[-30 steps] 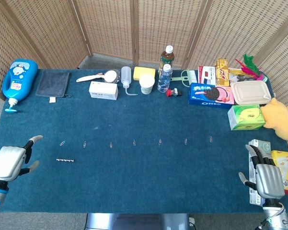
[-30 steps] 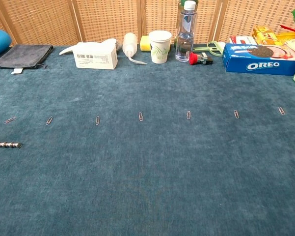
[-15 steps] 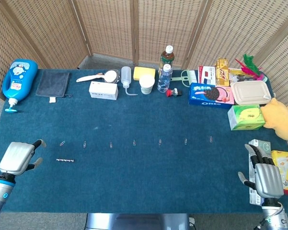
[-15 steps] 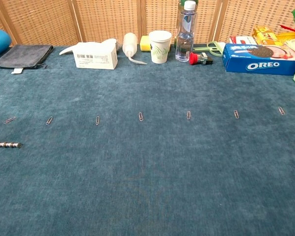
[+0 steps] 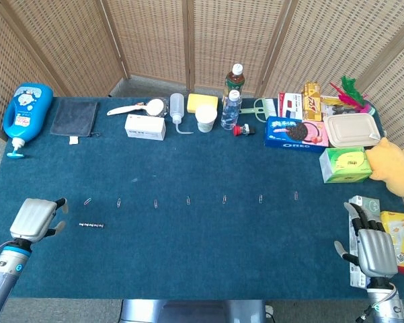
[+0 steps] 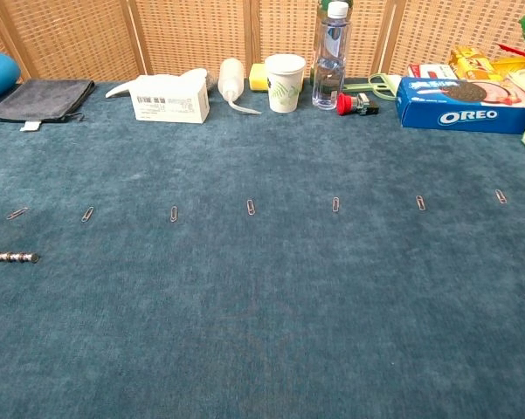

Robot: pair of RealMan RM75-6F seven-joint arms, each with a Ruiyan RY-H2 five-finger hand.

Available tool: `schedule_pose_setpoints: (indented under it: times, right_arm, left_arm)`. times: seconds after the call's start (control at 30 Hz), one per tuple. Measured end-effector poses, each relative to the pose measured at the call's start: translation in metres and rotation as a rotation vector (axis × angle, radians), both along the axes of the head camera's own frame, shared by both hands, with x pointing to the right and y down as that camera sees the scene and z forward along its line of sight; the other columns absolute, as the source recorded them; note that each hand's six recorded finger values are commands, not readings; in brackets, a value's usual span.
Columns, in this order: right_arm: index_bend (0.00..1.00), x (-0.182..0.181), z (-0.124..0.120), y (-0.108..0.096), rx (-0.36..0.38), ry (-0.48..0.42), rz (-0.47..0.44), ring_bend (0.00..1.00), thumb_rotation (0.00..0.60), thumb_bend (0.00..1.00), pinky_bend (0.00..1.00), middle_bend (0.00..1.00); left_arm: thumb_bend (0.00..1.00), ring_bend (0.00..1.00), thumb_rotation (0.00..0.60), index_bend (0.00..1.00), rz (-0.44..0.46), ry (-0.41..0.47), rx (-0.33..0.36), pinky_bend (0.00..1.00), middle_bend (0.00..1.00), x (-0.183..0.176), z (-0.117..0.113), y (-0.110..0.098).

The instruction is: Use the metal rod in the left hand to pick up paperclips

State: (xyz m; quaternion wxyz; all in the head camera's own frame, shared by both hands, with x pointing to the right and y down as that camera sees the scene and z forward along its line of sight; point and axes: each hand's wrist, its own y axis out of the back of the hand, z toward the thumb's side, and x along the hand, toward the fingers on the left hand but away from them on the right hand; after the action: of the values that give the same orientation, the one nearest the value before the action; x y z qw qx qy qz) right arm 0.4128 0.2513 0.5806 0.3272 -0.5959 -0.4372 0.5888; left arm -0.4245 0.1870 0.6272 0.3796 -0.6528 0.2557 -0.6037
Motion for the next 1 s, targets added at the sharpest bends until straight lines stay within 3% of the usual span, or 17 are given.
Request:
schedule_pose_setpoints:
  times: [0.37,0.5,0.67,1.0]
  right_arm:
    - [0.11,0.001,0.0,0.0,-0.002,0.006,0.003,0.14,0.6,0.27,0.25,0.16]
    - [0.11,0.002,0.0,0.0,-0.002,0.009,0.008,0.14,0.6,0.27,0.25,0.17]
    - [0.11,0.003,0.0,0.001,-0.005,0.013,0.014,0.14,0.6,0.27,0.25,0.17]
    - [0.11,0.005,0.002,0.002,-0.007,0.013,0.022,0.14,0.6,0.27,0.25,0.17]
  left_arm:
    - [0.51,1.0,0.6,0.49,0.004,-0.021,-0.081,1.0,1.0,0.001,0.032,0.005]
    - [0.57,1.0,0.6,0.49,0.008,-0.027,-0.108,1.0,1.0,0.003,0.042,0.006]
    - [0.63,1.0,0.6,0.49,0.014,-0.033,-0.119,1.0,1.0,0.005,0.047,0.005]
    - [0.62,1.0,0.6,0.49,0.024,-0.027,-0.137,1.0,1.0,0.01,0.051,0.009]
